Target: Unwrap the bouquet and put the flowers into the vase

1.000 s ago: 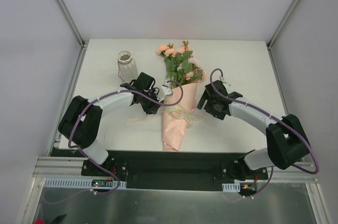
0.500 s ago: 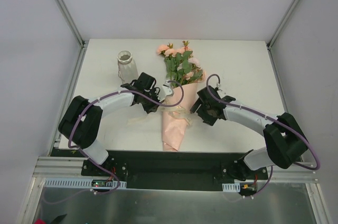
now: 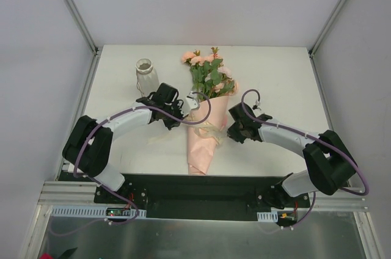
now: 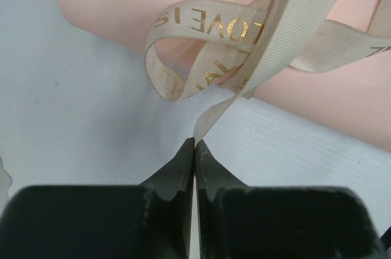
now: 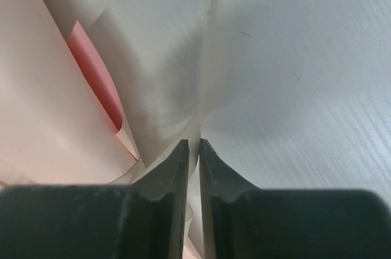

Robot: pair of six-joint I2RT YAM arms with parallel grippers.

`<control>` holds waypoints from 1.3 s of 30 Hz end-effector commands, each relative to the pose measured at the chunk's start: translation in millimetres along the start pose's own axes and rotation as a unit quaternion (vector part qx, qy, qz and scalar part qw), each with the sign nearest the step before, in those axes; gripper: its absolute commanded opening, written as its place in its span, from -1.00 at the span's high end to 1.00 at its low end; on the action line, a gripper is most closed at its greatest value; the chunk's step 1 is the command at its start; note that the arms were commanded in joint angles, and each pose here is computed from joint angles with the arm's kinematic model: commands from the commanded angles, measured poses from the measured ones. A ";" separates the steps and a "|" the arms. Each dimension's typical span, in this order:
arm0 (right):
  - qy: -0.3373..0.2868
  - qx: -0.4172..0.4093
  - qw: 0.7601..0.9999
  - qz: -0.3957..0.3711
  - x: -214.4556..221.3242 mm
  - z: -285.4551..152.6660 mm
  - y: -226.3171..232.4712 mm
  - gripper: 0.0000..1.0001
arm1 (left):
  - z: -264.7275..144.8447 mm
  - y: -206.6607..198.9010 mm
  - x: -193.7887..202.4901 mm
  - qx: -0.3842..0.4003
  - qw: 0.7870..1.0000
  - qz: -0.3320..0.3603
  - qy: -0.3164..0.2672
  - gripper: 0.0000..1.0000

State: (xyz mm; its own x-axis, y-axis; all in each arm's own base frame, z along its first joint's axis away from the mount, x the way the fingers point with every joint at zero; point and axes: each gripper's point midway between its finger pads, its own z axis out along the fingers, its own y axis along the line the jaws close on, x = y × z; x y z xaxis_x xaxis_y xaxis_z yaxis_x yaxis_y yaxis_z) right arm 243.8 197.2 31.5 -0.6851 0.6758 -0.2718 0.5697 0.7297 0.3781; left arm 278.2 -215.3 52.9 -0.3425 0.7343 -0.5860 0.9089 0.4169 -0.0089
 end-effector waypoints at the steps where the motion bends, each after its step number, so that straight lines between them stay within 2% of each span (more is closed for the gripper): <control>1: -0.027 -0.009 0.999 0.020 -10.8 -2.9 8.5 0.88 | -15.3 3.0 -4.6 -0.029 0.999 0.025 -0.010 1.00; 3: -0.041 -0.013 0.999 0.023 -19.6 -5.8 9.7 0.98 | -21.4 3.7 -2.2 -0.036 0.999 0.026 -0.005 1.00; 10: -0.137 -0.016 0.990 0.018 -89.0 -42.8 -2.1 0.99 | -55.8 18.4 15.5 -0.072 0.997 -0.007 0.006 1.00; 13: -0.181 0.005 0.983 0.025 -126.3 -58.6 -24.6 0.98 | -79.1 31.3 21.7 -0.091 0.995 -0.043 -0.010 1.00; 18: -0.241 0.044 0.967 0.065 -180.5 -81.1 -69.8 0.99 | -129.4 68.2 57.4 -0.166 0.980 -0.109 -0.024 1.00; 23: -0.284 0.109 0.949 0.080 -212.8 -101.2 -113.9 0.99 | -153.1 82.8 101.5 -0.226 0.962 -0.155 0.005 0.99; 25: -0.302 0.133 0.941 0.077 -222.2 -109.1 -125.7 0.98 | -163.6 93.5 118.2 -0.255 0.949 -0.184 0.020 0.86; 26: -0.308 0.146 0.937 0.075 -227.3 -113.7 -132.3 0.99 | -164.2 96.3 124.4 -0.258 0.945 -0.197 0.027 0.65; 28: -0.313 0.176 0.931 0.066 -230.1 -119.7 -141.9 0.96 | -167.2 100.4 136.1 -0.267 0.938 -0.216 0.039 -0.07; 29: -0.321 0.182 0.928 0.058 -235.4 -127.1 -140.6 0.85 | -166.9 101.9 140.4 -0.271 0.935 -0.223 0.047 -0.70; 30: -0.323 0.196 0.924 0.053 -235.7 -132.1 -145.0 0.50 | -168.5 103.2 142.4 -0.276 0.933 -0.226 0.049 -0.97; 32: -0.332 0.200 0.921 0.045 -242.4 -144.3 -141.5 -0.06 | -172.6 106.6 144.6 -0.288 0.926 -0.236 0.054 -0.98; 33: -0.334 0.210 0.918 0.024 -243.8 -152.2 -141.4 -0.52 | -174.8 107.6 145.3 -0.293 0.924 -0.239 0.055 -0.98; 34: -0.338 0.209 0.918 -0.002 -241.0 -157.8 -132.3 -0.68 | -178.2 109.2 146.2 -0.299 0.921 -0.243 0.054 -0.98; 36: -0.355 0.197 0.911 -0.076 -243.2 -174.5 -109.8 -0.99 | -183.2 111.5 150.5 -0.312 0.915 -0.249 0.061 -0.98; 39: -0.350 0.134 0.900 -0.220 -210.6 -180.6 -48.8 -0.93 | -186.1 112.1 156.0 -0.316 0.910 -0.260 0.062 -0.98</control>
State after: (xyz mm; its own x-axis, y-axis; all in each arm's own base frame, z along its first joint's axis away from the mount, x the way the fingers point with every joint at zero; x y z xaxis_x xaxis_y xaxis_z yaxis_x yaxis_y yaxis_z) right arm 276.2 -48.0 187.0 -0.3796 0.4304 -0.8190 0.7039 0.7088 0.0462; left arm 284.9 31.5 105.5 -0.7237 0.4238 -0.5447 0.3723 0.9043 0.2090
